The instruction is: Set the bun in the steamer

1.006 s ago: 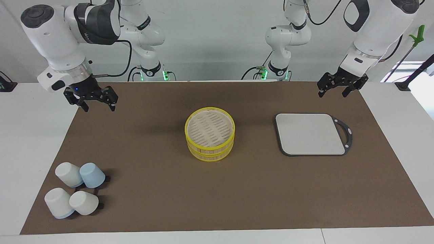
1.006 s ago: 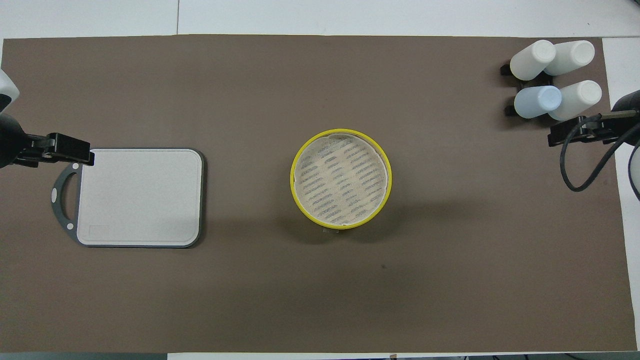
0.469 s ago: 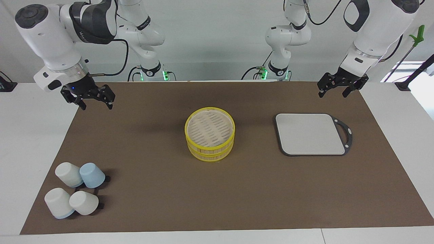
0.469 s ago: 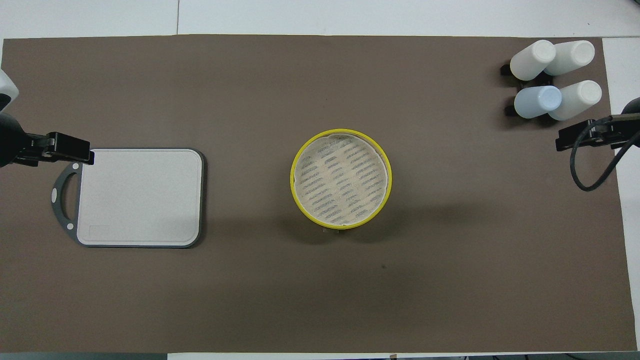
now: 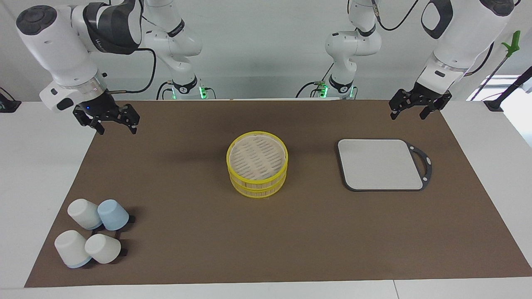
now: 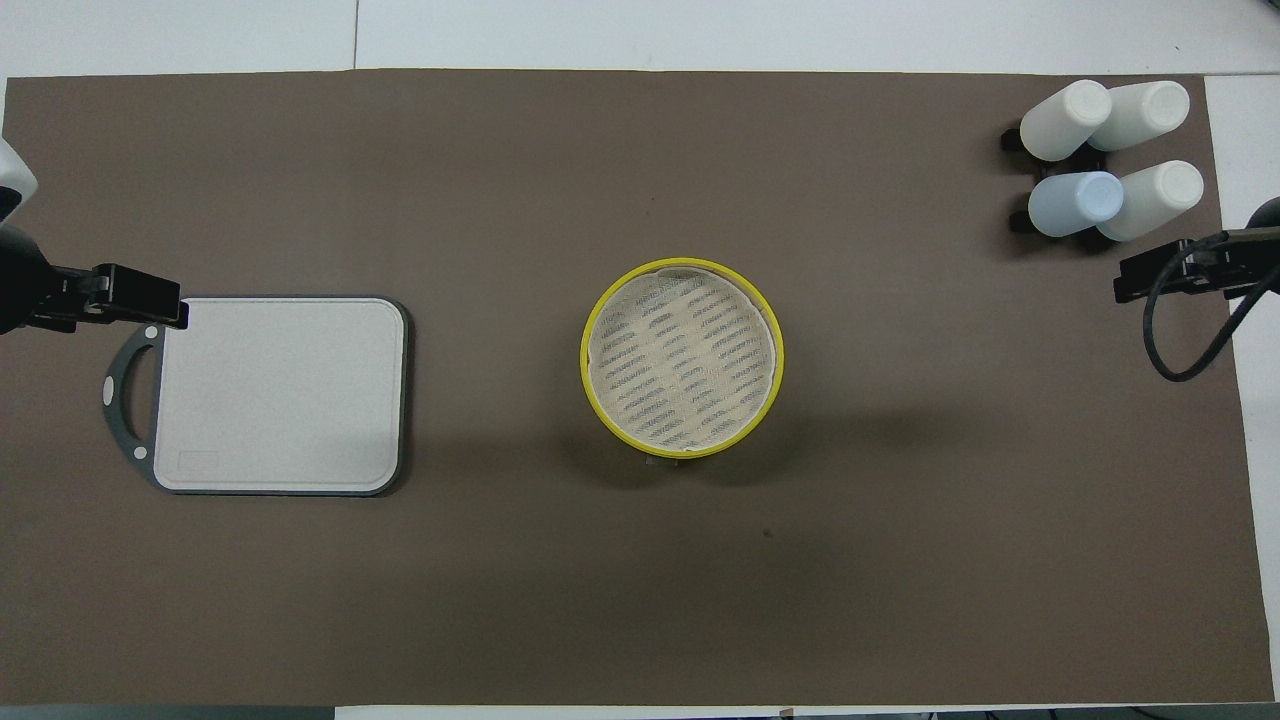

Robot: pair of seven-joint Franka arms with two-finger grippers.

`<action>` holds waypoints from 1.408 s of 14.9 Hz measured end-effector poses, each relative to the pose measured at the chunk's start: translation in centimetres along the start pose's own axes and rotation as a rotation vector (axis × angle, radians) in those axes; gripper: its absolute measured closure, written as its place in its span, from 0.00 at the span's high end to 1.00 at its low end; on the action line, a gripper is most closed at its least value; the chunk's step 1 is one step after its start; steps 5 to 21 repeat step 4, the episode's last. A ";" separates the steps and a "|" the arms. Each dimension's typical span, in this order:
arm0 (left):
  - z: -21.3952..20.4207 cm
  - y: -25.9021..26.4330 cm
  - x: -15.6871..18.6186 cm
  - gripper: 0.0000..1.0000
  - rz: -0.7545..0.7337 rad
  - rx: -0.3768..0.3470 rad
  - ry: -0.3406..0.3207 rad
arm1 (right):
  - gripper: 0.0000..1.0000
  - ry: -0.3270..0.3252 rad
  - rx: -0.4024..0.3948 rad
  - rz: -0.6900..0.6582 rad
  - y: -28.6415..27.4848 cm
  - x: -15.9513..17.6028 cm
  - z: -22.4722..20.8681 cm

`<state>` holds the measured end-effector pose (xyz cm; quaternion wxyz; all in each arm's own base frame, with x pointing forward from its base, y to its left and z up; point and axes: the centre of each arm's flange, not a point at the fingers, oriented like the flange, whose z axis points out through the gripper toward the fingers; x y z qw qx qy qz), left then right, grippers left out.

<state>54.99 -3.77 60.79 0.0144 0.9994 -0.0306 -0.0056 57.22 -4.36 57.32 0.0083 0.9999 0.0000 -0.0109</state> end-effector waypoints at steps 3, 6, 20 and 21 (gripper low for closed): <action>0.0 0.0 0.0 1.00 0.000 0.000 0.001 | 1.00 0.000 0.000 -0.001 -0.1 0.0 0.0; 0.0 0.0 0.0 1.00 0.000 0.000 0.001 | 1.00 0.000 0.000 -0.002 -0.1 0.0 0.0; 0.0 0.0 0.0 1.00 0.000 0.000 0.001 | 1.00 0.000 0.000 -0.002 -0.1 0.0 0.0; 0.0 0.0 0.0 1.00 0.000 0.000 0.001 | 1.00 0.000 0.000 -0.002 -0.1 0.0 0.0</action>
